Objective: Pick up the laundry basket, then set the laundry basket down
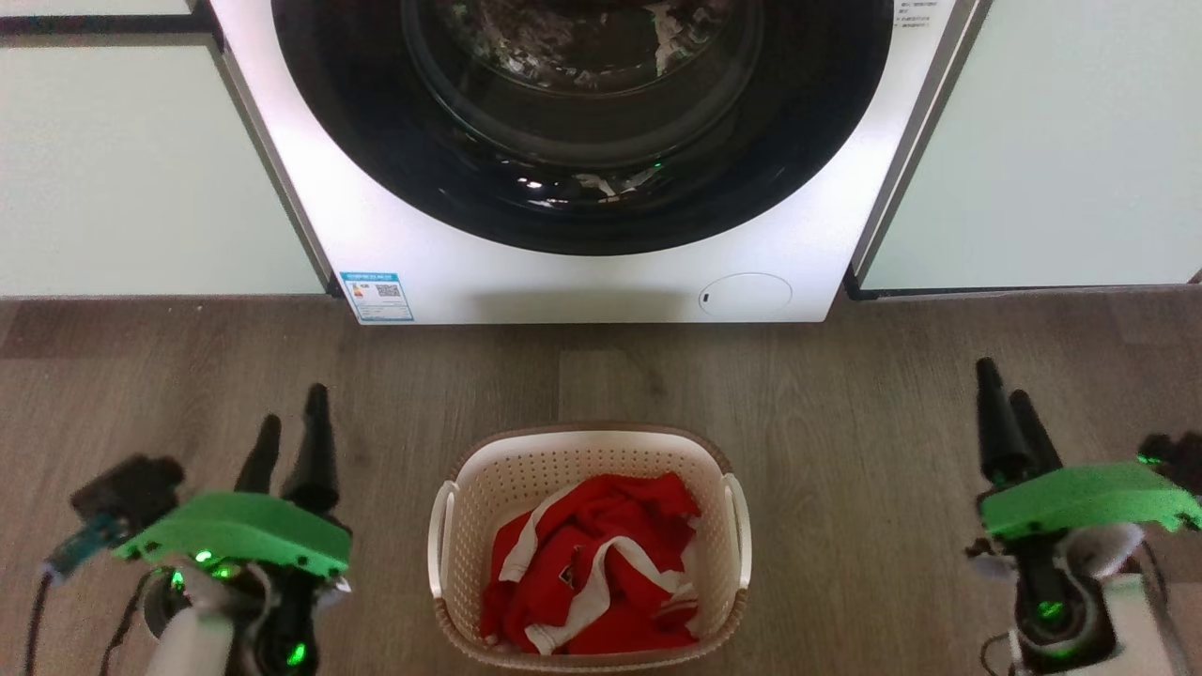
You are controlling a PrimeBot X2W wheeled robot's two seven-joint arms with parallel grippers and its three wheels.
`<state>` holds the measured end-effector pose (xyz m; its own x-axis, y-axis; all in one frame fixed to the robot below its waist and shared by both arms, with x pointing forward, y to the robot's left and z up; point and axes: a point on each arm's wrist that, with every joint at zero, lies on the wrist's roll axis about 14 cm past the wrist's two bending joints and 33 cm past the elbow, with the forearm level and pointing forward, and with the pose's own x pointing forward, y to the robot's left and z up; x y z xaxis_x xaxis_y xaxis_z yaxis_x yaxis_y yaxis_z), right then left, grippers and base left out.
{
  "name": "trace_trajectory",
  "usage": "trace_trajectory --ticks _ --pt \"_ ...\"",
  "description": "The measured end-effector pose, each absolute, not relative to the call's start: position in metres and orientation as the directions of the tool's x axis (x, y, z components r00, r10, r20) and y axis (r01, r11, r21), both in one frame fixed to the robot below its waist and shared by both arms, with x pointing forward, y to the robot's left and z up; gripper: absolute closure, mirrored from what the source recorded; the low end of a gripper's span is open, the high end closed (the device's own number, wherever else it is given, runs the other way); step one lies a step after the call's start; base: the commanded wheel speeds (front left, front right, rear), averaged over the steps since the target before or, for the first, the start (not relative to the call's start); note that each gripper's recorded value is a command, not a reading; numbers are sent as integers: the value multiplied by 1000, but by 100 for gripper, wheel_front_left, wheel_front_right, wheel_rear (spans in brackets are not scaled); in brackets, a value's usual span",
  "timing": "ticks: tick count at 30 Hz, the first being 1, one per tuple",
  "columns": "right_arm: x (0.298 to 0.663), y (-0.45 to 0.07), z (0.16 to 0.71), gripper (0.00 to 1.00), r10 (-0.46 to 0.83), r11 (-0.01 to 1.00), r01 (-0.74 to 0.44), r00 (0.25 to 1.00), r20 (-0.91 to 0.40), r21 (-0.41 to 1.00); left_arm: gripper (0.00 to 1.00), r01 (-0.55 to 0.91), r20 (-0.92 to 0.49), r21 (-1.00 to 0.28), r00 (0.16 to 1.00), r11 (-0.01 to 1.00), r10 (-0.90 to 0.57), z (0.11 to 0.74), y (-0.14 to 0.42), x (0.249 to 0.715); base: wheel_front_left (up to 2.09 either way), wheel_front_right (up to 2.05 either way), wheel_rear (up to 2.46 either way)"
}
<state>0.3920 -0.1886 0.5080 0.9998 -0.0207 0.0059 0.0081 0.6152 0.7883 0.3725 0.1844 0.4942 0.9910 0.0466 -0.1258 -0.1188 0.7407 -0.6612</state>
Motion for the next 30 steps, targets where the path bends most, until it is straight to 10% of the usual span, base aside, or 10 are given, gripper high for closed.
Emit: trace_trajectory --ticks 30 --pt "402 -167 558 0 48 887 -127 982 185 443 0 -67 56 -183 995 981 78 543 169 381 0 0 0"
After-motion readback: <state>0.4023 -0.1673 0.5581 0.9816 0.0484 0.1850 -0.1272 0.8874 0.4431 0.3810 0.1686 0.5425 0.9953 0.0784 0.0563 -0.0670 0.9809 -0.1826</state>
